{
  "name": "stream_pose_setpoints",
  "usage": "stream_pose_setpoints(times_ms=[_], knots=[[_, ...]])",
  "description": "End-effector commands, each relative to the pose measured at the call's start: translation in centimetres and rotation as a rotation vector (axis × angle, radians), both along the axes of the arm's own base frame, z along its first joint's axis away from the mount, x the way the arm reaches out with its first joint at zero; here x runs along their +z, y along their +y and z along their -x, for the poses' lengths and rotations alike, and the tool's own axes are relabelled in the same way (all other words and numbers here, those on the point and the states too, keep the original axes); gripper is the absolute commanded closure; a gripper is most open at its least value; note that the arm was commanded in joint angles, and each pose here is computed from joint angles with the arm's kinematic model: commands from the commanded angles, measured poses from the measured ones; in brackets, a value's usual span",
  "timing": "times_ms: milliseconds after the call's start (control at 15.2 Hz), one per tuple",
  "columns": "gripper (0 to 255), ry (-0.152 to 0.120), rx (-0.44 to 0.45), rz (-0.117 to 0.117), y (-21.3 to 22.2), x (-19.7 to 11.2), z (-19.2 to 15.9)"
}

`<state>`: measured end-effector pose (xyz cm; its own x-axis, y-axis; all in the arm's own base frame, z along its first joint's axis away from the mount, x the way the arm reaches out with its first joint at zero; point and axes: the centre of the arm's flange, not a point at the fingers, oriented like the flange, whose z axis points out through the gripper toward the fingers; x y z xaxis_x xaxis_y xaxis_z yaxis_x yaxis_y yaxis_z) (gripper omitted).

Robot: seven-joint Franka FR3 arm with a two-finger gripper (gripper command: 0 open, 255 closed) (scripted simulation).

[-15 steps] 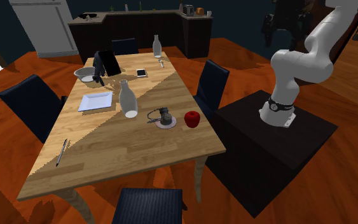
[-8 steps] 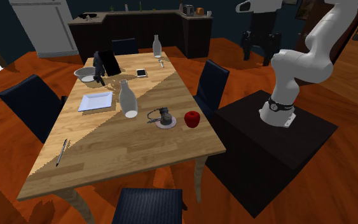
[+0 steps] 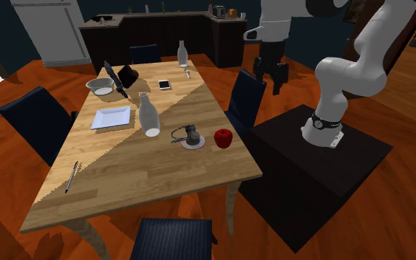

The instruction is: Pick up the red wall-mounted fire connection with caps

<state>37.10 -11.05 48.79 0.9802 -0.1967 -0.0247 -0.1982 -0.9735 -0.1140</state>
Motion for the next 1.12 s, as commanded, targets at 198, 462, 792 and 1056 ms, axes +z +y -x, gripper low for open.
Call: stream_pose_setpoints(times_ms=[198, 462, 792, 1056], knots=[[0, -0.01, -0.013, 0.006, -3.7, -4.5, -2.9], [0, -0.016, -0.024, 0.011, -6.7, -8.0, -5.4], [0, -0.024, -0.037, 0.016, -10.5, -12.3, -8.3], [0, -0.03, -0.047, 0.021, -13.6, -15.7, -10.7]])
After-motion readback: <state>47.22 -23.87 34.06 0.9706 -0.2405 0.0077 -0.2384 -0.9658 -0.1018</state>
